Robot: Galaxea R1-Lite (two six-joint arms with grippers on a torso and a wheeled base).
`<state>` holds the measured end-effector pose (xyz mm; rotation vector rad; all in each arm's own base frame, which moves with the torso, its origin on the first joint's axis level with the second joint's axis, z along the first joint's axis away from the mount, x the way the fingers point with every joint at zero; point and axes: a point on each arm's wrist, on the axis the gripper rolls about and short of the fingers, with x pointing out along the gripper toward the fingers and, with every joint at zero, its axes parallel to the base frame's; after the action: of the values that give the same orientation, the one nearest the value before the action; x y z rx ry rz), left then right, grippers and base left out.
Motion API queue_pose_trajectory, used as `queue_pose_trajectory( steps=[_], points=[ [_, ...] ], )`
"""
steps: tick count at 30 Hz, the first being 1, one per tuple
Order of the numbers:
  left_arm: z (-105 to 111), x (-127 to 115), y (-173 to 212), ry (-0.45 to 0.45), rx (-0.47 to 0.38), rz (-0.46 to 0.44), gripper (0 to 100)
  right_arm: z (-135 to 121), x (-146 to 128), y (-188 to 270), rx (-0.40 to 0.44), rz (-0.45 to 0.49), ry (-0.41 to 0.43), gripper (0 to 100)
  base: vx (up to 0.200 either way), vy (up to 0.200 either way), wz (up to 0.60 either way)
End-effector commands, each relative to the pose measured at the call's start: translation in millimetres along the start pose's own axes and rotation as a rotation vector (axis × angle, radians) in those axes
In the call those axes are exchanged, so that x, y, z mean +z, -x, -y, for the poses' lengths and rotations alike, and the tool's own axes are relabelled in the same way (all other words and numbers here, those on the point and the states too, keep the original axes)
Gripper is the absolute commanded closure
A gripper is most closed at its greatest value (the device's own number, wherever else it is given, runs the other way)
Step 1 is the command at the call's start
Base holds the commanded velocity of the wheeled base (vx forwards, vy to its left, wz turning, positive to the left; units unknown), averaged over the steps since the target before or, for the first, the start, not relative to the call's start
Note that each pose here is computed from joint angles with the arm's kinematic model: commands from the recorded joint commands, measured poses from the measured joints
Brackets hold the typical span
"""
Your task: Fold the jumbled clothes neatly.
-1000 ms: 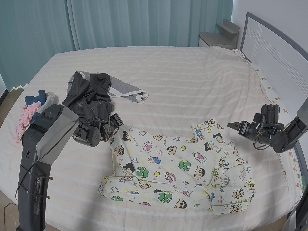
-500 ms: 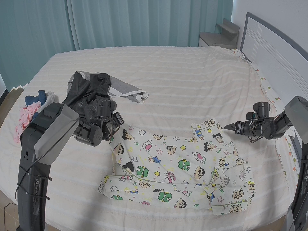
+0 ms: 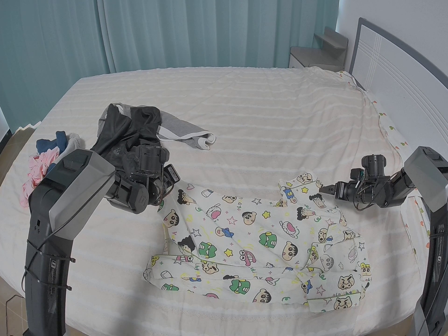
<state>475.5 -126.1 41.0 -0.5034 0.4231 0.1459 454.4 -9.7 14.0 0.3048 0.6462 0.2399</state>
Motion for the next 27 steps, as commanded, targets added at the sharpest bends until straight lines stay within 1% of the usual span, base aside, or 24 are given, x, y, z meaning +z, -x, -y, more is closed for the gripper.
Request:
queue_pose_trajectory(
  steps=[1,5,7,10,16,22,27],
  points=[
    [-1,-1,0,0.000,0.003,-0.003,100,-9,6,5,0.015,0.034,0.023,0,0.000,0.000,0.00],
    [-1,-2,-1,-0.001,0.004,-0.005,100,-16,7,13,0.027,0.051,0.035,0,0.000,0.000,0.00],
    [-1,-2,-1,-0.001,0.004,-0.005,100,-16,2,16,0.024,0.037,0.037,0,0.000,0.000,0.00],
    [-2,-3,-1,-0.001,0.006,-0.007,100,-16,4,18,0.028,0.062,0.085,0,0.000,0.000,0.00],
    [-2,-3,-1,0.000,0.006,-0.008,100,-20,-5,17,0.046,0.073,0.100,0,0.000,0.000,0.00],
    [-3,-4,1,-0.002,0.012,-0.013,100,-17,-18,3,0.050,0.042,0.093,0,0.000,0.000,0.00],
    [-4,-3,1,-0.001,0.015,-0.009,100,-20,-25,-6,0.064,0.022,0.094,0,0.000,0.000,0.00]
  ],
)
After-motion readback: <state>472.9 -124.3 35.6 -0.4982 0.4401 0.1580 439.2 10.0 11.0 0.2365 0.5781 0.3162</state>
